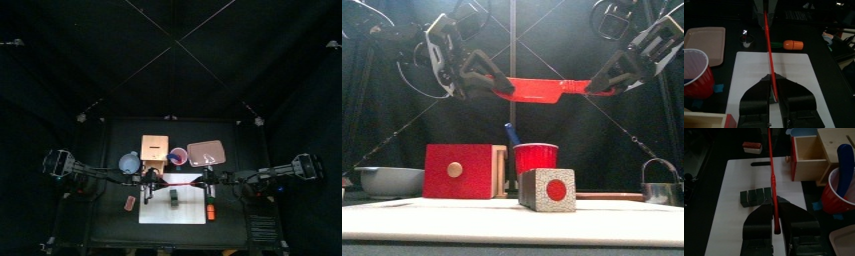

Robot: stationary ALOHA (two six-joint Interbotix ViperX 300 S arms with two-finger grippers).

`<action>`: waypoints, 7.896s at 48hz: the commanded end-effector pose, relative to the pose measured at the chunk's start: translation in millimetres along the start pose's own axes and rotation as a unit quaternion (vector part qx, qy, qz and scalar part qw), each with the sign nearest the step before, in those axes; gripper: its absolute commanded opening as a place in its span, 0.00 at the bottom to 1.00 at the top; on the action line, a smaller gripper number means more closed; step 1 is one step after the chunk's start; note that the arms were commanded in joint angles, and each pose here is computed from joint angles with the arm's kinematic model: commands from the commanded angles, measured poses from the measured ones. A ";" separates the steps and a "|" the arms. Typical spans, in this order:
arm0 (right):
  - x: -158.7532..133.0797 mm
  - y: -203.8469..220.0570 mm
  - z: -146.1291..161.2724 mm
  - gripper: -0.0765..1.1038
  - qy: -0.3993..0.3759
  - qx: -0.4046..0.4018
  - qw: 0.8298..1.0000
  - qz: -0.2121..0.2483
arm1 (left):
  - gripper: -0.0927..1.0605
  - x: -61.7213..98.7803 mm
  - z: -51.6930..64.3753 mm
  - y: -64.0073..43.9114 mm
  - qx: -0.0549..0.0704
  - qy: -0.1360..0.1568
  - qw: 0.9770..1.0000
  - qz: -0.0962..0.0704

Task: Place sushi on board then cut the sushi with the knife then place the pieces on the plate
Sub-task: Cut the sushi into 4 pieces

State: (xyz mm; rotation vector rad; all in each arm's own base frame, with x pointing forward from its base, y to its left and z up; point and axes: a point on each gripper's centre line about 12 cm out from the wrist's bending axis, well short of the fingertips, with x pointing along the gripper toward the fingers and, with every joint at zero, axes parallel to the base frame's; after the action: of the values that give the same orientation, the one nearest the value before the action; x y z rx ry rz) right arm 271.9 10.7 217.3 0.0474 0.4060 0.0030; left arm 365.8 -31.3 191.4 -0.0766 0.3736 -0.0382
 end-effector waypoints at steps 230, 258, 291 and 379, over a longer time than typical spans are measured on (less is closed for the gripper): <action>62.7 13.1 -30.4 0.42 0.186 -0.098 0.977 0.039 | 0.40 41.1 -43.9 -48.9 0.049 0.140 0.987 -0.056; 60.7 13.2 -32.9 0.42 0.190 -0.083 0.978 0.038 | 0.40 42.5 -41.7 -48.2 0.048 0.139 0.988 -0.055; 57.5 12.9 -42.2 0.42 0.210 -0.078 0.974 0.039 | 0.39 47.7 -47.7 -50.6 0.047 0.147 0.986 -0.056; 55.0 14.4 -11.8 0.42 0.174 -0.092 0.980 0.041 | 0.39 40.6 -27.7 -48.0 0.045 0.143 0.987 -0.054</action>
State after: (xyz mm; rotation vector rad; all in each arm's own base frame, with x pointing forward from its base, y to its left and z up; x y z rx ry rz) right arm 316.8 23.8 158.1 -0.1198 0.8391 0.1267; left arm 387.4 -75.3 130.6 -0.0105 0.7256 -0.1494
